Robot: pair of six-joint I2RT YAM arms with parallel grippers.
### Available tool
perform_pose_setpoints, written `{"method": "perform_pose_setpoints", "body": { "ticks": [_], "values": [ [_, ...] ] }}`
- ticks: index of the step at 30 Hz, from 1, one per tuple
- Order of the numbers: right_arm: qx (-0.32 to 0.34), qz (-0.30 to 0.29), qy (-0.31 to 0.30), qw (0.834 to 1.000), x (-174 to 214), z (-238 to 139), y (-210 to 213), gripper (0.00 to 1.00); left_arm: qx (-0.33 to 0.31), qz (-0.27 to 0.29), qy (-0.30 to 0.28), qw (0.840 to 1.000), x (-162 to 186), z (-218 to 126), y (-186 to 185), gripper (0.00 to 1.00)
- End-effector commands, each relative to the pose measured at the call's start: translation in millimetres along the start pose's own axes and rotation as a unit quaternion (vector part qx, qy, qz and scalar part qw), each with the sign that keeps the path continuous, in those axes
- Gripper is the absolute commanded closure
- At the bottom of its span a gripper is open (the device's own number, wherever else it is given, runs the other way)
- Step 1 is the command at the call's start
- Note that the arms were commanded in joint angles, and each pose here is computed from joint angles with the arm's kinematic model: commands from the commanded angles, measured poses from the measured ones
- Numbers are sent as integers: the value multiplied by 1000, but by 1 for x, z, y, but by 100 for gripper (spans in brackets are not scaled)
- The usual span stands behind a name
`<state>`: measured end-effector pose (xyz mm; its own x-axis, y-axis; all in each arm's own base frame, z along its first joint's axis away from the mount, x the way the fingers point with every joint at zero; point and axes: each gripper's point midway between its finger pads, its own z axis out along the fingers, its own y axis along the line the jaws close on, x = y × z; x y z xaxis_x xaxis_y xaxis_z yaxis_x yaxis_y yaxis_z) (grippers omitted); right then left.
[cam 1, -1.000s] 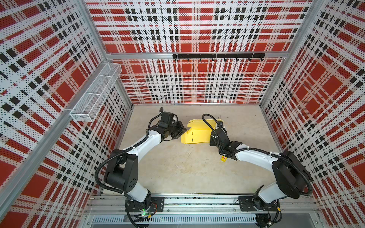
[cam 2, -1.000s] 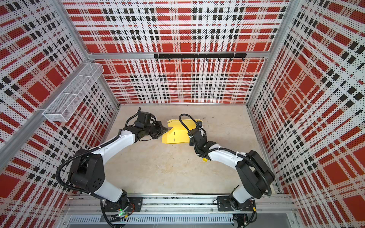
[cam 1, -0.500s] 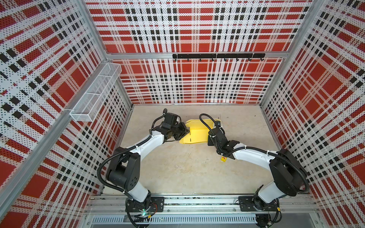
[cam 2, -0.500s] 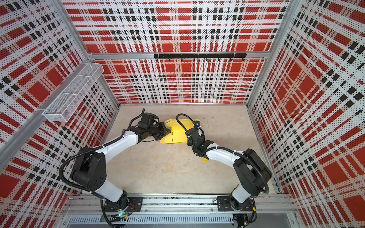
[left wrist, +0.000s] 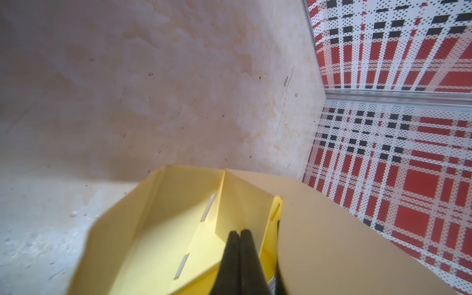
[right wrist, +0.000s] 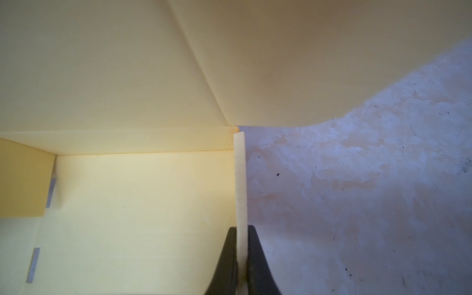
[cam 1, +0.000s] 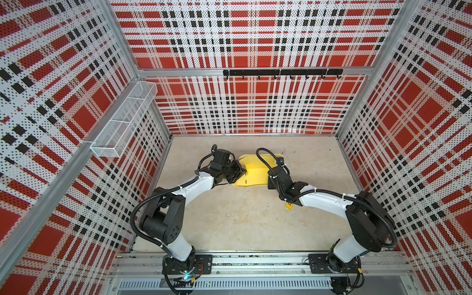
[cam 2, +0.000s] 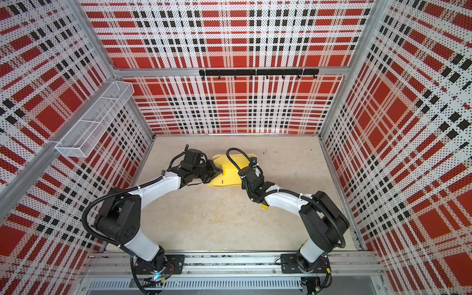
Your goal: Fold the paper box
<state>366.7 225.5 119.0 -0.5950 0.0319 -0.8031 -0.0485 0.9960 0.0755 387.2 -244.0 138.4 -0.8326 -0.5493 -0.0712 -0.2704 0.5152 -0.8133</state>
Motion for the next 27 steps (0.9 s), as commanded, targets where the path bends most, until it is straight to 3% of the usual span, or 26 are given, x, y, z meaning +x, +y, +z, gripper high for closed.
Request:
{"method": "perform_pose_setpoints", "body": {
  "ticks": [1,6,9,17,27],
  "values": [
    [-30,20,-31,999,-21,-5,19,95,39,-16,1,999,1,8,-11,100],
    [-25,25,-33,999,-20,-8,15,95,50,-18,2,999,2,14,-13,100],
    [-7,23,-36,999,-22,-10,4,95,60,8,8,998,4,10,-24,100],
    [42,75,-28,996,-26,-5,-59,98,82,72,17,994,13,-13,-53,100],
    [94,143,-39,984,-54,0,-116,100,76,59,31,995,29,-6,-49,100]
  ]
}}
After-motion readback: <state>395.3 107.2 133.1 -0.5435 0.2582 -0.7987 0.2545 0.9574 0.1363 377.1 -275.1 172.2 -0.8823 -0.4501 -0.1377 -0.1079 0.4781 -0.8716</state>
